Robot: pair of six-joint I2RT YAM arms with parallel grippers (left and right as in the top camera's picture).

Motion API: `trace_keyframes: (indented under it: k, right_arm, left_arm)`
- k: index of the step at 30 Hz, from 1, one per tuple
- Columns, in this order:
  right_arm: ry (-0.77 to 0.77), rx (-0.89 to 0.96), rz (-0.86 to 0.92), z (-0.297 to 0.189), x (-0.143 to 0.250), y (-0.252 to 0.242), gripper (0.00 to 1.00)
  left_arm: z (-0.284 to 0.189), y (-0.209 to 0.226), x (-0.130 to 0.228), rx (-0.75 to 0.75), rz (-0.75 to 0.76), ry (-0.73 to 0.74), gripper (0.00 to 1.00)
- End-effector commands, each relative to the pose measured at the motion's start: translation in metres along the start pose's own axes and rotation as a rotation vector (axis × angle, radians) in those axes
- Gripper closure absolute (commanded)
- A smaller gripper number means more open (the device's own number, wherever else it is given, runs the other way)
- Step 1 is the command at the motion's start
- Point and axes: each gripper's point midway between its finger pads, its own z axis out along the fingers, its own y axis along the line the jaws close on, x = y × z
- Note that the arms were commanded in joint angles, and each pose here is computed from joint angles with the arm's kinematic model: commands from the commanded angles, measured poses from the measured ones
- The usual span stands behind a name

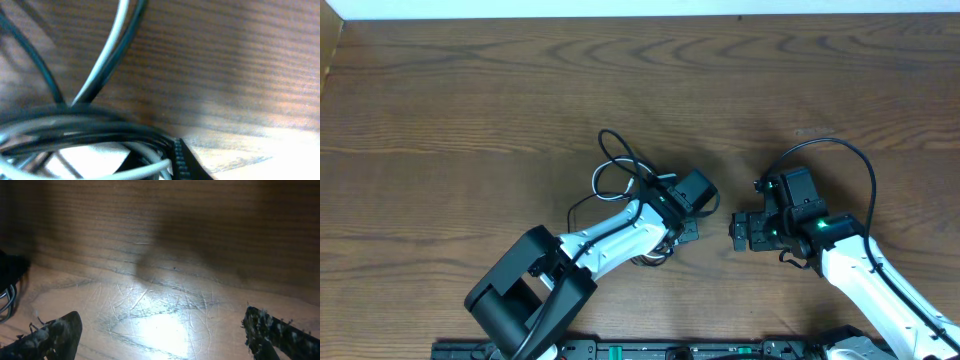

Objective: Untangle cables

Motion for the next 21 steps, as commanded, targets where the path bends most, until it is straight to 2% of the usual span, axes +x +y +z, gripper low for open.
trace_keyframes:
  k: [1,4,7,11,16,21]
  right_arm:
    - [0.0,0.01,0.015,0.001,0.0,-0.001,0.01]
    - [0.0,0.01,0.015,0.001,0.0,-0.001,0.01]
    - [0.003,-0.018,0.024,0.001,0.001,0.003,0.01]
    - [-0.014,-0.193,0.087,-0.003,-0.01,0.032,0.01]
    - [-0.074,-0.401,0.122,-0.015,-0.033,0.067,0.01]
    - [-0.121,-0.56,0.123,-0.031,-0.05,0.094,0.01]
  left_arm:
    - [0.005,0.007,0.003,-0.033,0.016,-0.006,0.92]
    - [-0.004,-0.003,-0.002,0.006,0.084,-0.015,0.93]
    - [-0.025,-0.023,-0.003,0.113,0.2,-0.005,0.93]
    - [-0.066,-0.039,-0.007,0.271,0.283,-0.006,0.92]
    - [-0.116,-0.042,-0.022,0.427,0.253,-0.045,0.92]
    - [-0.158,-0.058,-0.016,0.661,0.352,-0.016,0.93]
